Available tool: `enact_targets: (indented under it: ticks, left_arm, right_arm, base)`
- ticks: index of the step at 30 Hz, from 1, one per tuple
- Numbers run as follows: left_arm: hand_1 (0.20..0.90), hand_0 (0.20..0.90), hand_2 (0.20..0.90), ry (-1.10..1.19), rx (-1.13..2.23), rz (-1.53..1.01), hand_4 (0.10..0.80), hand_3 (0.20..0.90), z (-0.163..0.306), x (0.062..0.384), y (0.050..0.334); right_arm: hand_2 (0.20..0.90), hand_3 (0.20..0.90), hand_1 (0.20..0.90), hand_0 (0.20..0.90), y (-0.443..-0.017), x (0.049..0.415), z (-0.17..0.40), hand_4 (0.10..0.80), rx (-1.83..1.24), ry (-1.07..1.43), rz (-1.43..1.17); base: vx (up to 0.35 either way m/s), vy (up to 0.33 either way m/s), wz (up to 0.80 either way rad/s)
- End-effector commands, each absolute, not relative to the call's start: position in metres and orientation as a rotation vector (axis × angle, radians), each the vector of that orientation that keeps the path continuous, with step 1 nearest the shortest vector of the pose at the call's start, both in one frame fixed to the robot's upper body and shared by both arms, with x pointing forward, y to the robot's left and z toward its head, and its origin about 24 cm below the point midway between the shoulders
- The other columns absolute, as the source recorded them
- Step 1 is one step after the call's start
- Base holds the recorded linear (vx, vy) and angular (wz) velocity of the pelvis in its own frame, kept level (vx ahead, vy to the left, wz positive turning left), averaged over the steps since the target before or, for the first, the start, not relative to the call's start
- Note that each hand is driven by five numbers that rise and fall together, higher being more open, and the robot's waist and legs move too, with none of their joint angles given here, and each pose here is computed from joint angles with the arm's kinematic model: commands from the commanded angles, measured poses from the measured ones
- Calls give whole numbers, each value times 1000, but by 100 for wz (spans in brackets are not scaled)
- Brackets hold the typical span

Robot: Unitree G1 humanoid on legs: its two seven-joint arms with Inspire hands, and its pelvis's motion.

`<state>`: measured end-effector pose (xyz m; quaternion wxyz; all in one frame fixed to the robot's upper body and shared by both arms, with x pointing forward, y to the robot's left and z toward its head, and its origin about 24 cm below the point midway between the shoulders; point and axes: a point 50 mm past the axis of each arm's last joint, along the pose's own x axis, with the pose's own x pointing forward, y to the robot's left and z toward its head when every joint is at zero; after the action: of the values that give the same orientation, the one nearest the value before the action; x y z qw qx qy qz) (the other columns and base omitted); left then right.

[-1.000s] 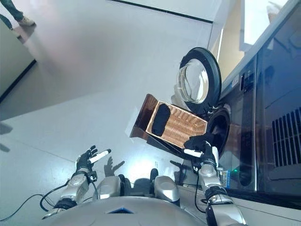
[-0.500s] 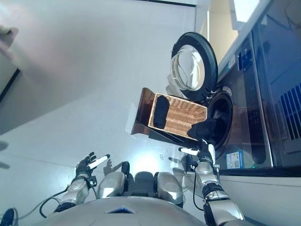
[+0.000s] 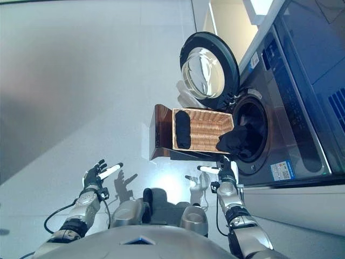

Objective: Pick up the clothes and place them into the washing machine

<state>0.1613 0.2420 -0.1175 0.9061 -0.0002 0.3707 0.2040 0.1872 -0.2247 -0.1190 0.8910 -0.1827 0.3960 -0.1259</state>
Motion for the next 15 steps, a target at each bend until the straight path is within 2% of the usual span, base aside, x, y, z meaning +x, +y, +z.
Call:
enact_targets:
  ticks: [1,6,15]
  left_arm:
    - [900,900,900,641,41,435,800,900,-98,171,259]
    - [900,900,900,662,68,431,800,900,-100,169,263]
    - [900,900,900,729,85,443,800,900,-110,157,263]
  right_arm:
    - [900,900,900,900,-250,205,-99,800,-384,710,-349]
    - [900,900,900,900,-254,200,-99,800,-365,711,-374]
    - [900,900,900,900,-257,194,-102,800,-369,734,-392]
  base:
    - [157,250,1]
    - [152,104,0]
    - [161,-25,11]
